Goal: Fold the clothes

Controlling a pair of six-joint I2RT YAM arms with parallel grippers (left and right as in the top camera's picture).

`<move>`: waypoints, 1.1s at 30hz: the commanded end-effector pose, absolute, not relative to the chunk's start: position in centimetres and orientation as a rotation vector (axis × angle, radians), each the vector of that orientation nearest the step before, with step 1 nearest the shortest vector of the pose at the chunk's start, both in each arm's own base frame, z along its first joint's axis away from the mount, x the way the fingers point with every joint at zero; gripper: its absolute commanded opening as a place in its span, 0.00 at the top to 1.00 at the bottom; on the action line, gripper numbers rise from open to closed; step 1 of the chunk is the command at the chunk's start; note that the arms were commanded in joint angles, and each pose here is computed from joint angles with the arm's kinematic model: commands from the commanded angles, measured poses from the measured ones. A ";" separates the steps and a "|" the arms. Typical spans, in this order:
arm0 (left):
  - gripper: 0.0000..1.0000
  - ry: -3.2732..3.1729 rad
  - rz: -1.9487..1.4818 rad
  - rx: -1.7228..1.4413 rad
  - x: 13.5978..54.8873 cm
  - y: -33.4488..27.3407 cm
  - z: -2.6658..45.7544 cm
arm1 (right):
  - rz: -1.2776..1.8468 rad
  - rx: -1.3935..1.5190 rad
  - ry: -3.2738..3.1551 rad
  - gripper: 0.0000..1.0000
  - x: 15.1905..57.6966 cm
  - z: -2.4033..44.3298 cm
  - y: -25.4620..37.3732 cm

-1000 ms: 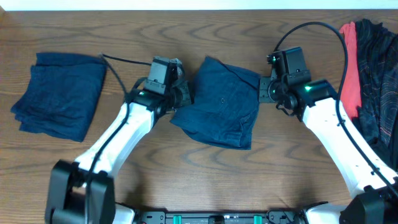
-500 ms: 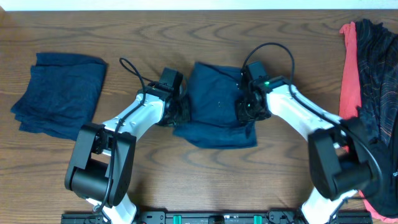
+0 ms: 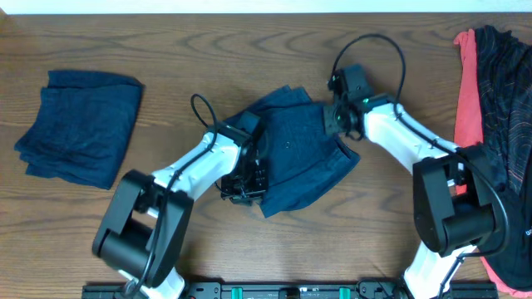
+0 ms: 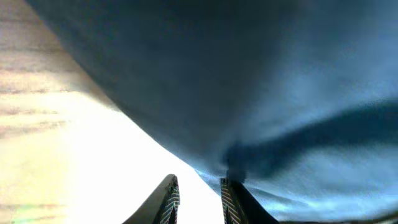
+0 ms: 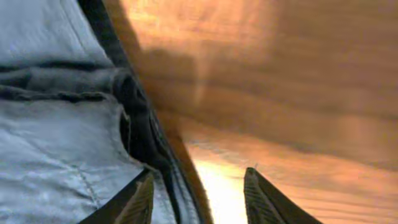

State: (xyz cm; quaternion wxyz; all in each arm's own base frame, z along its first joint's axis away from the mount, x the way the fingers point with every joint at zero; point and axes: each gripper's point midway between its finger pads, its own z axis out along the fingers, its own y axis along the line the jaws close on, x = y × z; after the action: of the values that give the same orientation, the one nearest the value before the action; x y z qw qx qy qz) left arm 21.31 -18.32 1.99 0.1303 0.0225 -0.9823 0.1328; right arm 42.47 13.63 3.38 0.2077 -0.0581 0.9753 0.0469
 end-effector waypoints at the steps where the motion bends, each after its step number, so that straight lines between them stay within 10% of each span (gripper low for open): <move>1: 0.74 -2.975 0.469 0.056 22.5 -18.4 5.4 | 0.092 -0.234 2.636 0.53 44.4 8.0 13.8; 7: 0.48 -3.474 0.331 0.199 30.3 -13.4 11.2 | 0.286 -0.303 2.713 0.52 39.9 13.5 15.6; 18: 0.47 -3.836 0.455 -0.071 41.2 -13.9 12.5 | 0.417 -0.420 3.032 0.56 29.9 10.5 18.3; 33: 0.47 -3.339 0.153 -0.007 33.9 -11.9 -0.4 | 0.329 -0.363 3.072 0.53 26.5 1.0 16.9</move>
State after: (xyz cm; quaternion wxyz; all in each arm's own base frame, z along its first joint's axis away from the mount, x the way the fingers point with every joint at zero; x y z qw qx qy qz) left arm 35.67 -12.62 0.23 -0.1382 -0.0150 -0.9887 0.0561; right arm 27.19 18.12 2.82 0.0250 -0.1346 0.9822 0.1283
